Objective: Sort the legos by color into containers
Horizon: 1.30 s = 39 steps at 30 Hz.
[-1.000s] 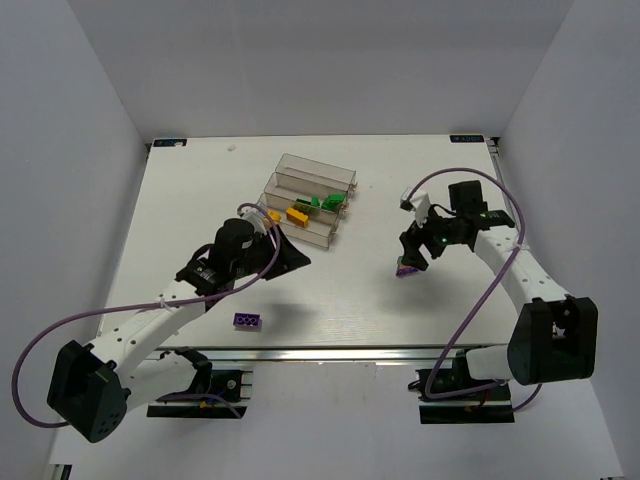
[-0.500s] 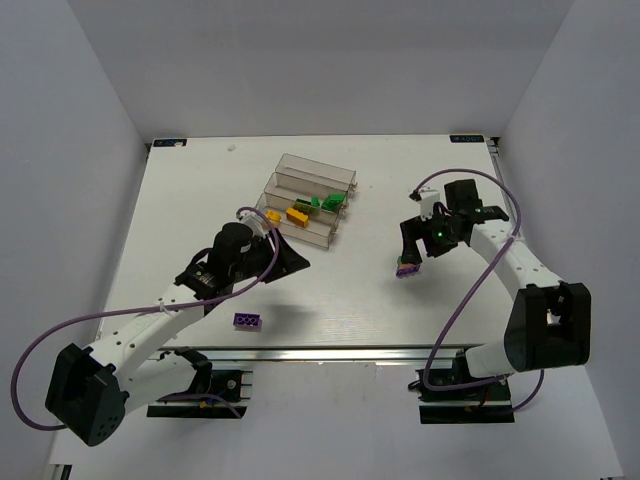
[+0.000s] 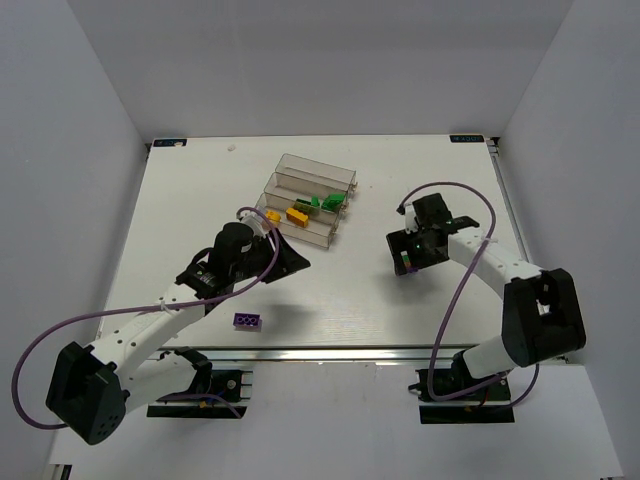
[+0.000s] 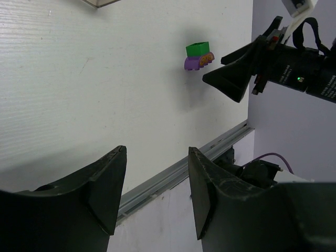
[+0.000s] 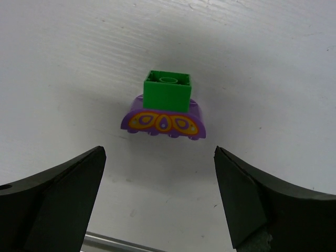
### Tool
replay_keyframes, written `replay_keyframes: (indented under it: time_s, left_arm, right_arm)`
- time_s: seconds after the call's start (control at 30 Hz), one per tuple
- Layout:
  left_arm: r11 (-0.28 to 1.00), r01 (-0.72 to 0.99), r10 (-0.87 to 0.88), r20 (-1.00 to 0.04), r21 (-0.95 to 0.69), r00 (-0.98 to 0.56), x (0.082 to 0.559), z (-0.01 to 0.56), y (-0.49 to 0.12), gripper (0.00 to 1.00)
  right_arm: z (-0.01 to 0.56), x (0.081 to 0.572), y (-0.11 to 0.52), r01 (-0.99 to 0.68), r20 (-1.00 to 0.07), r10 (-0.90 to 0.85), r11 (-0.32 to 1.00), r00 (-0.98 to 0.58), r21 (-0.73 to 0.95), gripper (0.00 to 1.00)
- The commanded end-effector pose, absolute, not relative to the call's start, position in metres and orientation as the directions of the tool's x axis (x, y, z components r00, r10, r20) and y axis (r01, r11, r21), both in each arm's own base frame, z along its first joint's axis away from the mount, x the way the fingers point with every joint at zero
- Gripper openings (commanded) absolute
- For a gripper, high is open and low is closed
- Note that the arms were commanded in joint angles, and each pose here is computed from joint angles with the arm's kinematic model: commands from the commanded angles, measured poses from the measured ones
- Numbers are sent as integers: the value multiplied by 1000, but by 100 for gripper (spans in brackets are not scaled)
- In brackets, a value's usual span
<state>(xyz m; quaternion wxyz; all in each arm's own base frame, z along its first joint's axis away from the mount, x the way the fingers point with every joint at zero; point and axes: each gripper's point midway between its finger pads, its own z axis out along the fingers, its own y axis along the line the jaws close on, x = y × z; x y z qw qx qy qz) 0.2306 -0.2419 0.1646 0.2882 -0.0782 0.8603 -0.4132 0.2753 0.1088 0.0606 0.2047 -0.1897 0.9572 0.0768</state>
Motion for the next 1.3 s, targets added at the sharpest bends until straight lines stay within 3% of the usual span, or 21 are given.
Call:
replay_keyframes:
  time_s: [0.0,0.63,1.27]
  left_arm:
    - [640,112,-377,-438,-760,-816,231,169,-243,60]
    - [652,100,-379,-437,-752,-816,229,168,-240,60]
    - [652,92,-392,-439,-753,-808,226,170,-235,60]
  right_arm:
    - [56,290,98,-303,-423,-287,952,-860,-31,89]
    - [39,297,123,-267,-388,-241,964,-890,14,89]
    - [22,285,120,-239,-368,-212,971,-905,26,78]
